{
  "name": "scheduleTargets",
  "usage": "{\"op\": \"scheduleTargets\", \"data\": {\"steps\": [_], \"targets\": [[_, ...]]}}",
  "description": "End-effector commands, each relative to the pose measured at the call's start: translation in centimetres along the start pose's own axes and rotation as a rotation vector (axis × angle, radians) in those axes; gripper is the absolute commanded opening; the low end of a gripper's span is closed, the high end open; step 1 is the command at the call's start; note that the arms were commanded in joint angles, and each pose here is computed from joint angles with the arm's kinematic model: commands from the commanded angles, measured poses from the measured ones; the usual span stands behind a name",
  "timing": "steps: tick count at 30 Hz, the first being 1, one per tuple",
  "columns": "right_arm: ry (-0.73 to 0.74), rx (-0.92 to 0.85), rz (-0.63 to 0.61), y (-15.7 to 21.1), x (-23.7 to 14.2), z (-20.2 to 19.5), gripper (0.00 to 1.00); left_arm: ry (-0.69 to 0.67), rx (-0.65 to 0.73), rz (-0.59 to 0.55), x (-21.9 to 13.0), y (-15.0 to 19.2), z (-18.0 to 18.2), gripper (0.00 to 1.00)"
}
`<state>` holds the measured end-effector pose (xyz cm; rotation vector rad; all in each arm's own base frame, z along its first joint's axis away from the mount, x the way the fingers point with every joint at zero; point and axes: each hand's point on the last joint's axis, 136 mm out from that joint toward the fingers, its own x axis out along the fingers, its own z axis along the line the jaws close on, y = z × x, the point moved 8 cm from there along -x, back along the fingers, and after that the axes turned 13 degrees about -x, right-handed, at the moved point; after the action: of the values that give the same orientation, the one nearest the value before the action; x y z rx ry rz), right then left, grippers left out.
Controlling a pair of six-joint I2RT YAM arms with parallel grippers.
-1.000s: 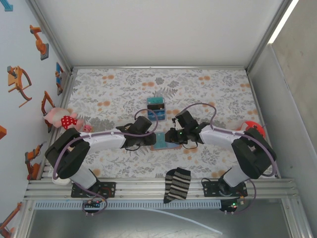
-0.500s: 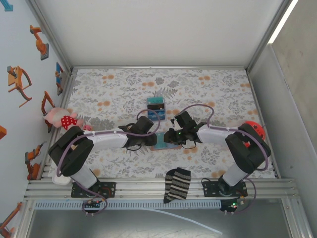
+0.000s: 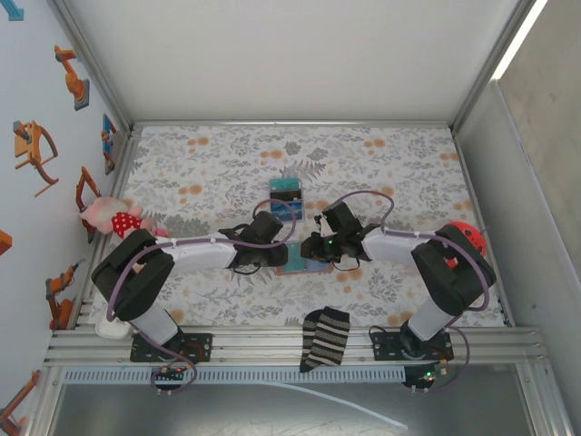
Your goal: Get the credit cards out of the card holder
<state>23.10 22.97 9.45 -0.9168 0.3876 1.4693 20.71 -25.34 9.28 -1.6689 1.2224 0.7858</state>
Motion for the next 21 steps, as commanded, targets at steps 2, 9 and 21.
{"op": "scheduleTargets", "data": {"steps": [2,9,21], "targets": [[-0.030,0.023,0.008,0.25,0.63,-0.35,0.18,-0.026,0.028,0.036,0.28,0.38,0.03,0.34],[-0.034,0.027,0.013,0.28,0.99,-0.53,0.17,-0.030,0.031,0.043,0.43,0.46,0.09,0.33],[-0.058,0.026,-0.009,0.05,0.65,-0.32,0.00,-0.044,0.028,0.047,0.67,0.55,0.29,0.29]]}}
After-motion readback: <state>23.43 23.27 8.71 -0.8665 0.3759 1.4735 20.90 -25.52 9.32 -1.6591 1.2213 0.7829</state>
